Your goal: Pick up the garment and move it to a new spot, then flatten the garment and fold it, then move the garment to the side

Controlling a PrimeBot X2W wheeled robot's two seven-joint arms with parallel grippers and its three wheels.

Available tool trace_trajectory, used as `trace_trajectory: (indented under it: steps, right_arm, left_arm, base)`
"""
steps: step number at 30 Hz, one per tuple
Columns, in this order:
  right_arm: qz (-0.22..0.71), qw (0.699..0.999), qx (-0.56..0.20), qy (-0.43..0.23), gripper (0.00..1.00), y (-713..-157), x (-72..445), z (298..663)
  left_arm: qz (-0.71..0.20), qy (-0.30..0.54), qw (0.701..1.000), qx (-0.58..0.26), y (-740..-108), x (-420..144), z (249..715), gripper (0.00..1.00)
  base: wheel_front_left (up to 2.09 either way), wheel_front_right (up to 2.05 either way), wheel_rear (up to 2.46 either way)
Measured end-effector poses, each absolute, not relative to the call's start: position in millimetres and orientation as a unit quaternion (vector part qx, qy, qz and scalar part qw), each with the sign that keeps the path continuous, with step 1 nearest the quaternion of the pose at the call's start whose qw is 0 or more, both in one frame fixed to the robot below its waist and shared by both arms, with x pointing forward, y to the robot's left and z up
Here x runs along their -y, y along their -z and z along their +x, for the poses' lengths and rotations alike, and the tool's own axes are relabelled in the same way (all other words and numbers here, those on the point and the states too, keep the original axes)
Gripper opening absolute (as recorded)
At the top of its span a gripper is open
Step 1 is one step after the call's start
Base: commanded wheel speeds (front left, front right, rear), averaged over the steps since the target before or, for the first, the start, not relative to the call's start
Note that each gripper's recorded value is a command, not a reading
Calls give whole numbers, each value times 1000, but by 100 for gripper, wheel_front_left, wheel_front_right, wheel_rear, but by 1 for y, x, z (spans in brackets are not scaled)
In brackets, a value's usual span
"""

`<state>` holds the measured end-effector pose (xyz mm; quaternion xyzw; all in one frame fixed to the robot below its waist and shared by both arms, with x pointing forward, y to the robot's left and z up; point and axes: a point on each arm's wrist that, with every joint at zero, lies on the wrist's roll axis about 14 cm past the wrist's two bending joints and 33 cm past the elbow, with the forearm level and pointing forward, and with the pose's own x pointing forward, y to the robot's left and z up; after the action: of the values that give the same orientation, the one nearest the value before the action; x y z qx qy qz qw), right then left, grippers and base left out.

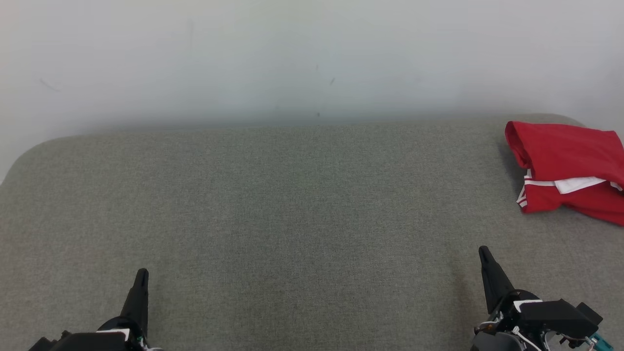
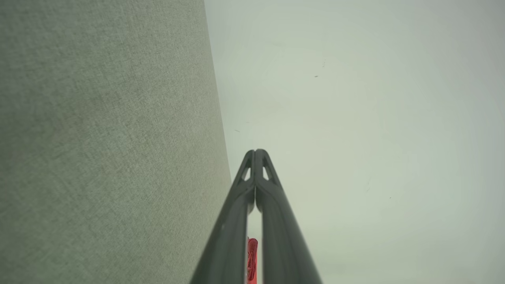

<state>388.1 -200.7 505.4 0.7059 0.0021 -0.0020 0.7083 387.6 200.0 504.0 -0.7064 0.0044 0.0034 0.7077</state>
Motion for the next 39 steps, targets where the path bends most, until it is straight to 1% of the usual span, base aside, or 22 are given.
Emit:
trace_trajectory:
  steps: [39]
  right_arm:
    - [707, 707, -1, 1, 0, -506, 201, 389]
  left_arm:
    - [-707, -2, 707, -4, -505, -200, 388, 0]
  base:
    - [0, 0, 0]
